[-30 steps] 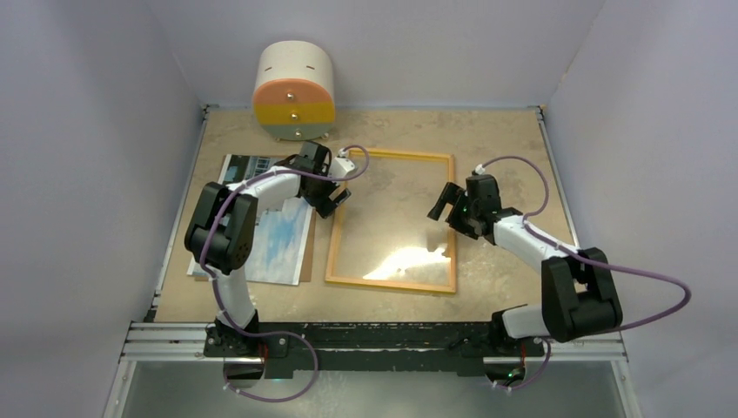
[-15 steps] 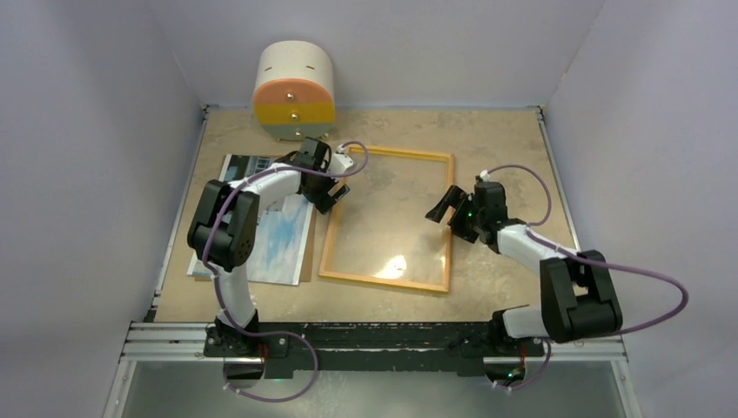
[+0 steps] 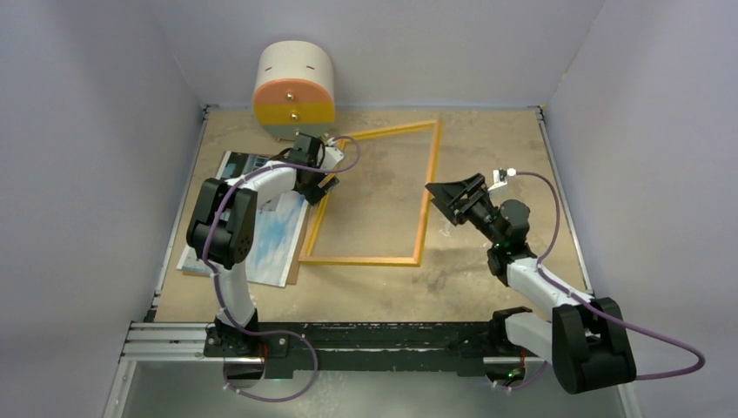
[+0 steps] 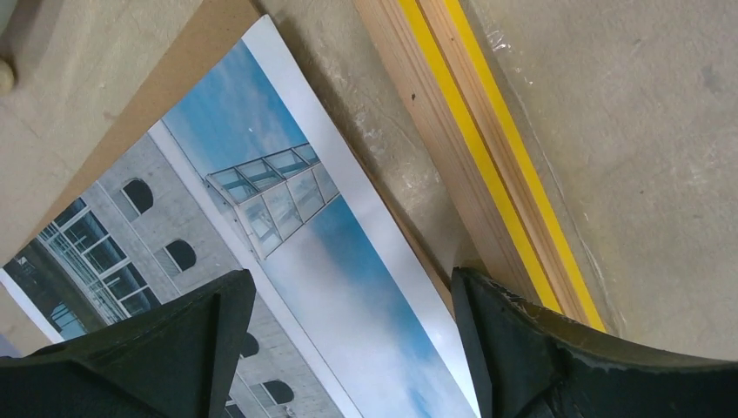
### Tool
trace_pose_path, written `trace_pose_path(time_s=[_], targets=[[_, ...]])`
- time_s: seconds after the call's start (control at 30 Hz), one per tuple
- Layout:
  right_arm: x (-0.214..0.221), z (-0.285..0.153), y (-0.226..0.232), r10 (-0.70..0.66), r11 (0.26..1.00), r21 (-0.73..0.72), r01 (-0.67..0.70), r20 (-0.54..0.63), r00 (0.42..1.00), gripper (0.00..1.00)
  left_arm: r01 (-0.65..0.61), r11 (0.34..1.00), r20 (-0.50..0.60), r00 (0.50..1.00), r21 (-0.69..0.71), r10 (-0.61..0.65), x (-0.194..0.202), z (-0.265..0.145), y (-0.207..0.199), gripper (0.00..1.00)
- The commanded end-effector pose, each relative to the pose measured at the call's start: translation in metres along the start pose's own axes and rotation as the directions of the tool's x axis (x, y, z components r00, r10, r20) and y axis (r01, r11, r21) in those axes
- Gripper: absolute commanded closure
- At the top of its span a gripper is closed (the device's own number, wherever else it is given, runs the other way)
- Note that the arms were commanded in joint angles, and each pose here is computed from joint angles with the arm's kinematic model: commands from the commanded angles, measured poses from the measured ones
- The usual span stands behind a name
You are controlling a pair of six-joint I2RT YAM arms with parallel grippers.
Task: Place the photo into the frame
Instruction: Pick up the photo frame from the center of the board.
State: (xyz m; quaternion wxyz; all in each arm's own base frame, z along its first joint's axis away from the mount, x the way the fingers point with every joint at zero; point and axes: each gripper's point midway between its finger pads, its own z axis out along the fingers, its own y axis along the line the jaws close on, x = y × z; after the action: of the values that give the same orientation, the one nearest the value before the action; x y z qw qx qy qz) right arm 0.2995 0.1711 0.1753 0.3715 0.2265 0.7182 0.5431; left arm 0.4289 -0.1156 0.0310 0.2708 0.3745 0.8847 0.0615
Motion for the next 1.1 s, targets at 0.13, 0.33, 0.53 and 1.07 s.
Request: trace_pose_path(time_s=[0.13,0.33,0.53,1.07], targets=[[0.036,-0.017,0.105,-0.050,0.915,-0.402,-0.045,-0.223,0.974,0.05,-0.003,0.921,0.022,1.000,0.390,-0.006,0.004,0.005,-0.111,0.10],[0.032,-0.006,0.108,-0.035,0.913,-0.405,-0.058,-0.220,0.975,0.05,0.000,0.921,0.036,0.999,0.390,-0.015,0.000,0.000,-0.110,0.11],[0.025,0.002,0.112,-0.025,0.908,-0.414,-0.055,-0.187,0.982,0.05,0.009,0.912,0.032,0.999,0.410,-0.025,0.003,-0.004,-0.114,0.11],[0.032,0.029,0.152,-0.058,0.819,-0.567,-0.088,-0.234,0.971,0.02,0.033,0.899,0.027,0.998,0.436,-0.050,0.005,-0.010,-0.119,0.11]])
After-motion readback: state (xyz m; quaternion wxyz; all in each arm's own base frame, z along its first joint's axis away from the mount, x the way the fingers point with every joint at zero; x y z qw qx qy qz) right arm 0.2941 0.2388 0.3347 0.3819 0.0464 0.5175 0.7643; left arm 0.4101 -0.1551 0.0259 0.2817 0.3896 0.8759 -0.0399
